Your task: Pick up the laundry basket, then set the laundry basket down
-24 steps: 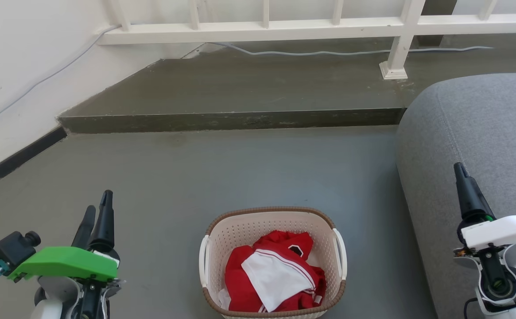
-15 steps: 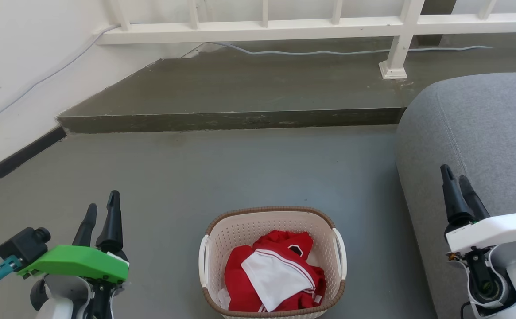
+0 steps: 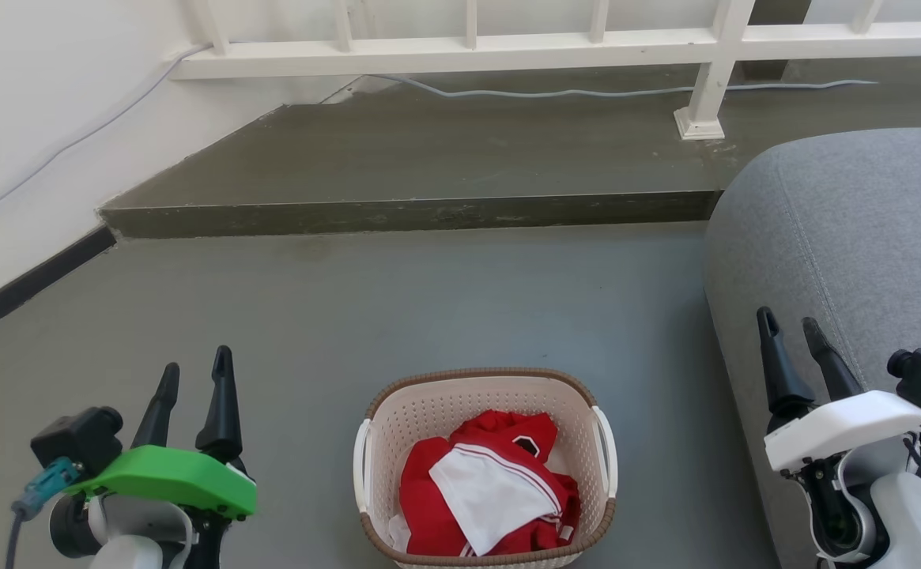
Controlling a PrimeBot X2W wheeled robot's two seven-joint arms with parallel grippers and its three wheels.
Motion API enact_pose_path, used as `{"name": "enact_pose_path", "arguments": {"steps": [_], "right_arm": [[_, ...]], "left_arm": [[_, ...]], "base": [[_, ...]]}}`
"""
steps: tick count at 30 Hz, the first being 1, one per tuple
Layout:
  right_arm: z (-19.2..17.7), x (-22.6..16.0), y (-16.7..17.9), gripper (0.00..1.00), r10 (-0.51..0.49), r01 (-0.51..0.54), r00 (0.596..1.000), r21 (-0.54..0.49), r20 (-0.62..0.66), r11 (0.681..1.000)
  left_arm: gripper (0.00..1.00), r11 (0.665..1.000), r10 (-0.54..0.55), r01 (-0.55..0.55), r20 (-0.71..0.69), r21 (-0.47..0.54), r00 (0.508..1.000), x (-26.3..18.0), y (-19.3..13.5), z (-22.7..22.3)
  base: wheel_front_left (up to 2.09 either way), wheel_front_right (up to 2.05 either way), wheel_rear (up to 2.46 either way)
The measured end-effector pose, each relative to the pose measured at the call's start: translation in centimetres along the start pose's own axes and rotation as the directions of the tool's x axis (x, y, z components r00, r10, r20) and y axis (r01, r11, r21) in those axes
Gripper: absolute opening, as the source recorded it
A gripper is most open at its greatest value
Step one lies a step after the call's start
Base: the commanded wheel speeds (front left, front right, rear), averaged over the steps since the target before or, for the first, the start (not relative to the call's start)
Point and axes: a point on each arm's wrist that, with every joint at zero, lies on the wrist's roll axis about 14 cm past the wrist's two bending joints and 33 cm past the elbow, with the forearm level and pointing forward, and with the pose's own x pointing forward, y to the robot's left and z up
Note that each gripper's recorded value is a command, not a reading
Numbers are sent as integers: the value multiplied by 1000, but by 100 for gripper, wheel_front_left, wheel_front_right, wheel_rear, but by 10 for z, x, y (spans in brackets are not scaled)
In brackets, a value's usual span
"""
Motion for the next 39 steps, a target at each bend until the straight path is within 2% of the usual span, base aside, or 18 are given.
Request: {"name": "enact_pose_path", "arguments": {"steps": [16,31,35,39], "right_arm": [[-10,-6,5,100,15,-14,1000,-216,3,976],[-9,-9,14,100,65,-47,997,-415,30,909],[-9,-9,14,100,68,-42,997,-444,41,895],[-10,-9,13,100,60,-36,997,-437,42,899]], "left_arm": [[100,975,-42,39,10,218,999,-4,-13,-8],[100,925,-50,41,14,378,999,-13,-12,-18],[100,904,-65,50,22,425,998,-13,-15,-19],[100,904,-63,49,18,425,998,-13,-15,-20]], "base": [[0,0,0],[0,0,0],[0,0,0],[0,0,0]]}}
